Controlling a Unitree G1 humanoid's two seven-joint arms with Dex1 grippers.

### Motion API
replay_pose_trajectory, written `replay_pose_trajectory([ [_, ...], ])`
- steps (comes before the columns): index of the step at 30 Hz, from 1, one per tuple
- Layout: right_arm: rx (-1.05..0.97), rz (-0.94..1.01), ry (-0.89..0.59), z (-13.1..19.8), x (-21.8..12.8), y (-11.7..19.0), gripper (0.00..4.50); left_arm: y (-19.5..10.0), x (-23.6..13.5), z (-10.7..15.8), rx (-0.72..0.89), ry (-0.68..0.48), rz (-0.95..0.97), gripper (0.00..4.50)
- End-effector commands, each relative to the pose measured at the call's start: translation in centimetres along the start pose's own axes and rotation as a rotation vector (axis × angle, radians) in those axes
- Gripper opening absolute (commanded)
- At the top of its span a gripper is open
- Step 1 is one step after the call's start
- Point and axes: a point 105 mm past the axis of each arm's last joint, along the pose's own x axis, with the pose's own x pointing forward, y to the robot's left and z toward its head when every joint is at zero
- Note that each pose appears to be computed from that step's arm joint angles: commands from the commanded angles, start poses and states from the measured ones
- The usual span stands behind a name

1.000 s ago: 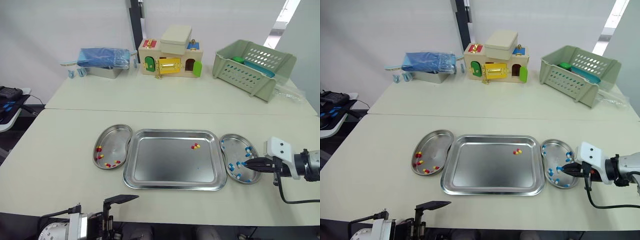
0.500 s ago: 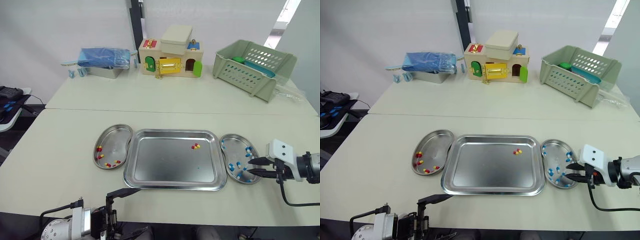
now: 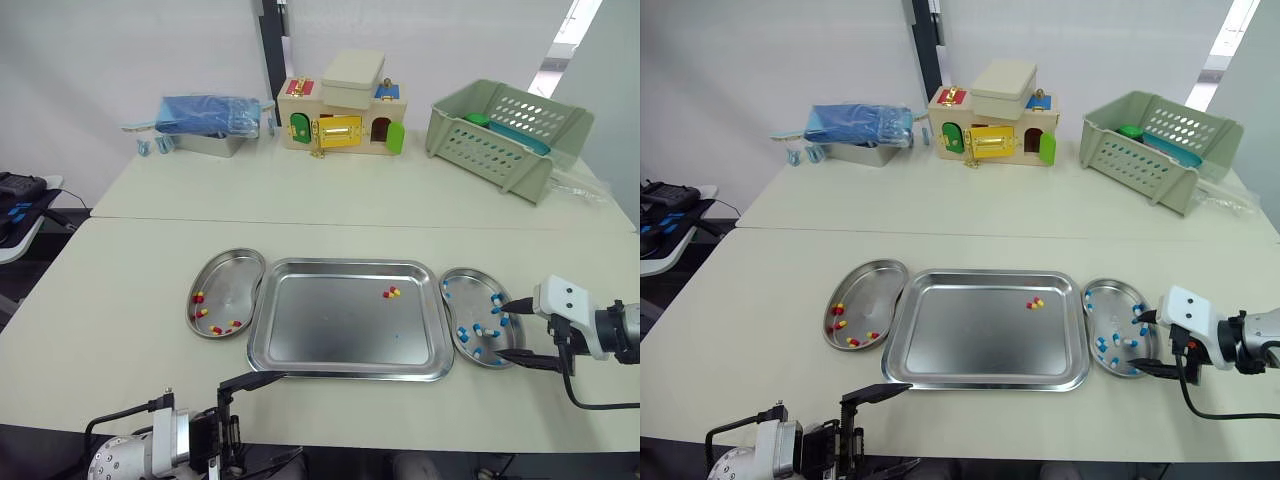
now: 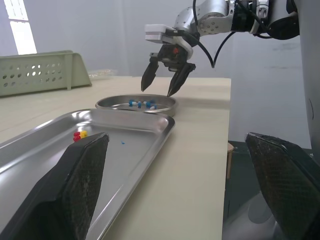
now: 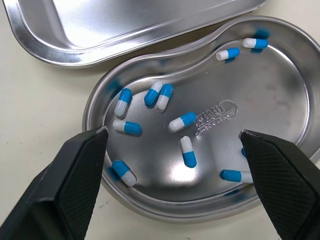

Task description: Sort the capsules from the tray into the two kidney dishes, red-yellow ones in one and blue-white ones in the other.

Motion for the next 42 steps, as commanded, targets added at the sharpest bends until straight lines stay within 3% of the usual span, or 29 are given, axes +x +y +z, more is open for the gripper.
replay_pose_trajectory([
  [1,-0.036,-0.013,-0.04,1.2,-0.7,-0.3,4.44,0.0,0.5,0.6,0.018,-0.001,-0.007,4.5],
  [5,-0.003,-0.038,-0.14,2.2,-2.0,-0.5,4.44,1.3,0.2,0.8,0.023,0.044,0.07,4.5],
  [11,0.122,-0.117,-0.221,0.7,-5.4,-0.9,4.44,6.2,-2.2,2.2,0.046,0.219,0.271,4.5],
  [16,0.207,-0.215,-0.201,-1.7,-7.2,-1.5,4.44,11.1,-6.7,3.9,0.073,0.399,0.491,4.5],
  [22,0.284,-0.29,-0.198,-4.1,-7.6,-1.6,4.44,14.8,-12.6,6.1,0.028,0.569,0.728,4.5],
  [26,0.307,-0.297,-0.161,-5.8,-7.5,-1.2,4.44,15.8,-15.9,6.9,0.031,0.682,0.816,4.5],
  [31,0.309,-0.303,-0.16,-6.4,-7.3,-1.2,4.44,16.9,-18.2,7.3,0.024,0.727,0.869,4.5],
  [42,0.301,-0.286,-0.175,-6.8,-7.1,0.2,4.44,16.6,-18.8,5.7,-0.014,0.776,0.829,4.5],
])
